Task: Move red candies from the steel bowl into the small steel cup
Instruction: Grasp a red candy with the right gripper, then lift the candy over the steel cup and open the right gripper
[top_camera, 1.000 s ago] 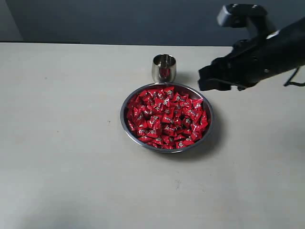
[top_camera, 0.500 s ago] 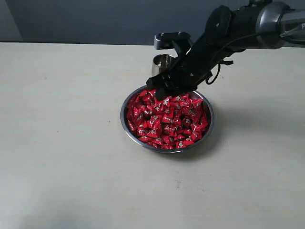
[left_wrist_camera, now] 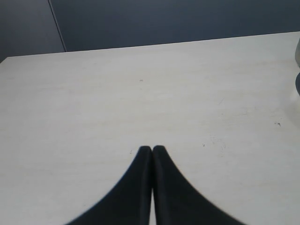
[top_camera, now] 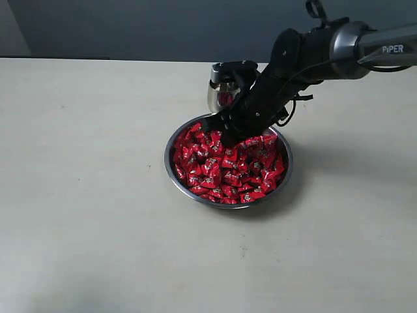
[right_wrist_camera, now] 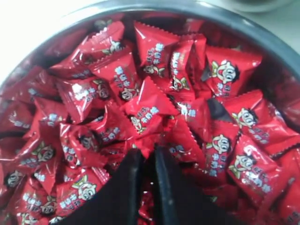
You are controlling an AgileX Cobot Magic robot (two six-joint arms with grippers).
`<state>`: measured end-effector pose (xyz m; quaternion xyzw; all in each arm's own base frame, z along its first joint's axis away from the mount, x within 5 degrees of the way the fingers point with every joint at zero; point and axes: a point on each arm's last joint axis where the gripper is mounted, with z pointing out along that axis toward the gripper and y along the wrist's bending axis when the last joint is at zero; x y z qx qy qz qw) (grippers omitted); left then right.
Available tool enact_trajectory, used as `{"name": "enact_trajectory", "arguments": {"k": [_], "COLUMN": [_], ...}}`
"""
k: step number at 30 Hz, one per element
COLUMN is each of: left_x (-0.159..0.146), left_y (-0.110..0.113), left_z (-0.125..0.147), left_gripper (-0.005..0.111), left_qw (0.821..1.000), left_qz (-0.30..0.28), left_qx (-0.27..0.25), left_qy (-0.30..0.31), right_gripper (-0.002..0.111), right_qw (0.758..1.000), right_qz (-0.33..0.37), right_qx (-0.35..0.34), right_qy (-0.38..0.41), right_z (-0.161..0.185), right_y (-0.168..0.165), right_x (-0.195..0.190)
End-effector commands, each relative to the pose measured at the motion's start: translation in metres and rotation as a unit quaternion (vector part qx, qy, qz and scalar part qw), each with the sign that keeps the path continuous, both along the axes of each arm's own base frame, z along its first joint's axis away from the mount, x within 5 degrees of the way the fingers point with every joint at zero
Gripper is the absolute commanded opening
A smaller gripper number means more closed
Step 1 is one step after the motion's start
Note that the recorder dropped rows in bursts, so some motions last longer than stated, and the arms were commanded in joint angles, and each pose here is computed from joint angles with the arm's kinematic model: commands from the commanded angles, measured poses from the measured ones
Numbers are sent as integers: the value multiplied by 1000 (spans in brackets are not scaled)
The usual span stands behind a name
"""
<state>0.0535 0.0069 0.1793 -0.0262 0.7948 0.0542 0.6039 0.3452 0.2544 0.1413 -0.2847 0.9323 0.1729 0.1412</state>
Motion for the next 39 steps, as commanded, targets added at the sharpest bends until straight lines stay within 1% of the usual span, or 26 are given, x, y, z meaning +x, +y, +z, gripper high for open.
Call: {"name": "enact_trajectory", "arguments": {"k": [1,7,12,17,21,30,33,35,38,39], "left_x": [0,0,0,0,0,0,0,0,0,0], "left_y": [0,0,0,0,0,0,0,0,0,0], "left_z": [3,3,4,4,4,4,4,4,4,4], "left_gripper": [0,0,0,0,0,0,0,0,0,0], "left_qw": [1000,1000,1000,1000,1000,1000,1000,1000,1000,1000], "left_qz": [-3,-3,-3,-3,-3,-3,-3,-3,-3,-3], "left_qx": [1,1,1,1,1,1,1,1,1,1], "left_qy": [-9,-9,-9,-9,-9,-9,-9,-9,-9,-9], "right_gripper": [0,0,0,0,0,0,0,0,1,5], "right_qw": [1000,1000,998,994,988,983,986,988,989,989], "right_qz": [-1,4,10,1,-9,-61,-64,-63,-63,-63], "right_qx": [3,1,12,40,54,73,67,63,59,58], "right_qy": [-18,-25,-54,-105,-144,-157,-140,-129,-122,-120], "right_z": [4,9,38,72,86,76,60,47,37,34], "right_y": [1,0,-3,-5,-4,-5,-5,-2,-1,-1], "right_x": [3,3,0,0,13,75,93,98,100,100]}}
